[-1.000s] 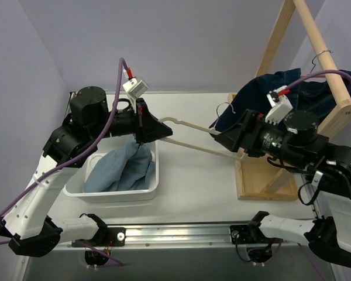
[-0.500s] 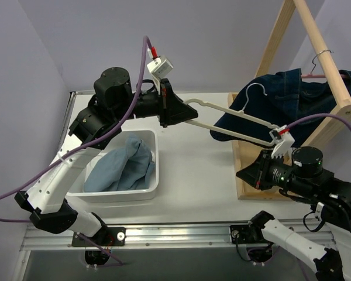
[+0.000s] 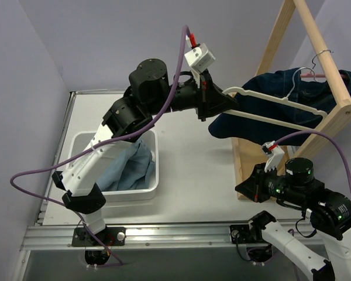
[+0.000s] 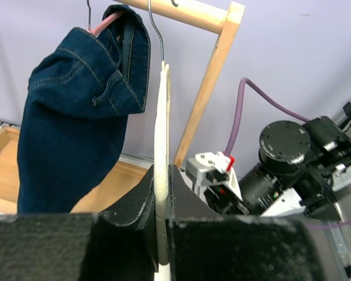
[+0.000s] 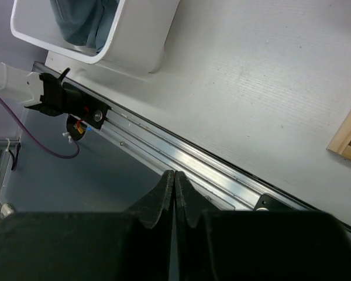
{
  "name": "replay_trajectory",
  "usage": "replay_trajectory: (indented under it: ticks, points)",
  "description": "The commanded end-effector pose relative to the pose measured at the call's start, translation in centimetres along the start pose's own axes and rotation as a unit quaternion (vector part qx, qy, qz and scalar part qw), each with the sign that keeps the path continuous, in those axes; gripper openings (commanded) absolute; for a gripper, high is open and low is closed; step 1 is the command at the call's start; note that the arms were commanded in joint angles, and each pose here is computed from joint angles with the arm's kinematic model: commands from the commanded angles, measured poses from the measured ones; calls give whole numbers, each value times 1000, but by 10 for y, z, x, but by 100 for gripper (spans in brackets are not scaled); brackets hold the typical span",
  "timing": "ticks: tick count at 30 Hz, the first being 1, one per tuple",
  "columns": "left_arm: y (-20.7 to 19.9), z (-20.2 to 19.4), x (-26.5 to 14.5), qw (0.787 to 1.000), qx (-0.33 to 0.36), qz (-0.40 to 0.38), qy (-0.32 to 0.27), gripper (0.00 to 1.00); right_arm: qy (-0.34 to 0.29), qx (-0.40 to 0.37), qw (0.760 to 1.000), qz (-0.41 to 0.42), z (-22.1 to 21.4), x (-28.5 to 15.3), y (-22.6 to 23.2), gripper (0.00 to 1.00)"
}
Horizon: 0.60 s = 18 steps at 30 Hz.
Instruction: Remove the skirt from the hanger
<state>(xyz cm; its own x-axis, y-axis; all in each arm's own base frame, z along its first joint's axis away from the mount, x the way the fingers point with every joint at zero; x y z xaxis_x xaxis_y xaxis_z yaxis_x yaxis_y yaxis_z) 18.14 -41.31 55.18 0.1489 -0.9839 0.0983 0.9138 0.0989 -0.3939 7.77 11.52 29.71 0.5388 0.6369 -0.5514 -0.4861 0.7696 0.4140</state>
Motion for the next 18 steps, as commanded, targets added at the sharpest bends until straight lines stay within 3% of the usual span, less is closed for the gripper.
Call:
replay_trajectory:
  ticks: [1,8,18]
  points:
    - [-15,22,10,998,30,-4,-50,2,1,-13,1000,17,-3,0,3,0]
    - [-26,9,51,997,31,-32,-58,2,-12,-9,1000,18,-4,-4,3,0]
    - [-25,-3,66,997,26,-39,-53,2,-33,2,999,5,-6,-16,2,0]
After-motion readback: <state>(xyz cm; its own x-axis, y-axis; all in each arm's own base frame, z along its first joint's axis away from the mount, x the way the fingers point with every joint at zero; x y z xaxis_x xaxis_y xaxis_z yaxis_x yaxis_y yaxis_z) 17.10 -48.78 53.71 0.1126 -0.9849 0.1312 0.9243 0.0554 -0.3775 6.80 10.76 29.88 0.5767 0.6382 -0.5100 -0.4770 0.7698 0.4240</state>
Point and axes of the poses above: each gripper's point midway between its finger pads, its own x axis out along the fingers, its own y axis along the line the jaws close on, z = x × y, the point moved 2 cm from there along -x, back along the fingers, and after that the axes turned 8 degrees about -x, right-handed, at the moved point
